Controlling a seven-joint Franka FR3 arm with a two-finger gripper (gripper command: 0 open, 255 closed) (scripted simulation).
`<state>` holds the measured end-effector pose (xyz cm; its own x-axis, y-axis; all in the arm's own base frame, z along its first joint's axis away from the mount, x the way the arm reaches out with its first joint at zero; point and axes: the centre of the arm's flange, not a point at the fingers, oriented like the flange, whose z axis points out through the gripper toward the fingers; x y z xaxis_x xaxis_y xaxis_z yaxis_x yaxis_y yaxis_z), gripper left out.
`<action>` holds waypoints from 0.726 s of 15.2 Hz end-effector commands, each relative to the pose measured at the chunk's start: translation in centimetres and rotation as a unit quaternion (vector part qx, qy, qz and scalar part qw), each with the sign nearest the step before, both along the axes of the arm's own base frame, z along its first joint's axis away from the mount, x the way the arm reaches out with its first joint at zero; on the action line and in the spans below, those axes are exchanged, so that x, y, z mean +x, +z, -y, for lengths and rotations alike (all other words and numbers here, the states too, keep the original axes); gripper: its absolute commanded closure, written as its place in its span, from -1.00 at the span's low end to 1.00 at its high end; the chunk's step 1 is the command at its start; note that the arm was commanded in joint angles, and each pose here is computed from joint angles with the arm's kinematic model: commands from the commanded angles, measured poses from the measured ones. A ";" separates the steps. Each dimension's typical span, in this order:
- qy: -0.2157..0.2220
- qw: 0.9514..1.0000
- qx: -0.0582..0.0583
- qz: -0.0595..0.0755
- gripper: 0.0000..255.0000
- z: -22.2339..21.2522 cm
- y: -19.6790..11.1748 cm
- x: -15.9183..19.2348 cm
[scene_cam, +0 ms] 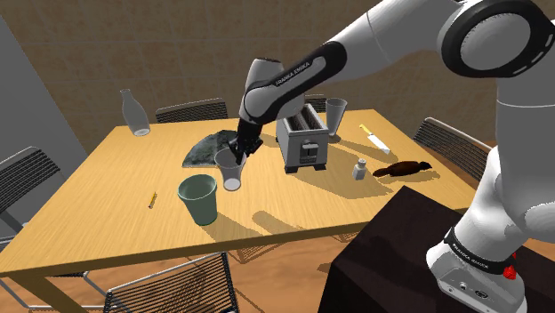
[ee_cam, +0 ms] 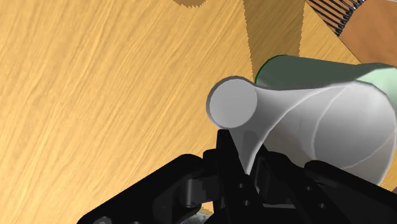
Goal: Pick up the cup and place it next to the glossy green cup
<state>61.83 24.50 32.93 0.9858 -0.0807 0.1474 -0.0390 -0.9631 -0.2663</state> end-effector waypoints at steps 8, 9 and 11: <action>0.000 1.000 0.000 0.000 1.00 0.0 -4.7 0.1; 0.000 1.000 0.000 0.000 1.00 0.0 -5.2 0.1; 0.000 1.000 0.000 0.000 1.00 0.0 -6.3 0.1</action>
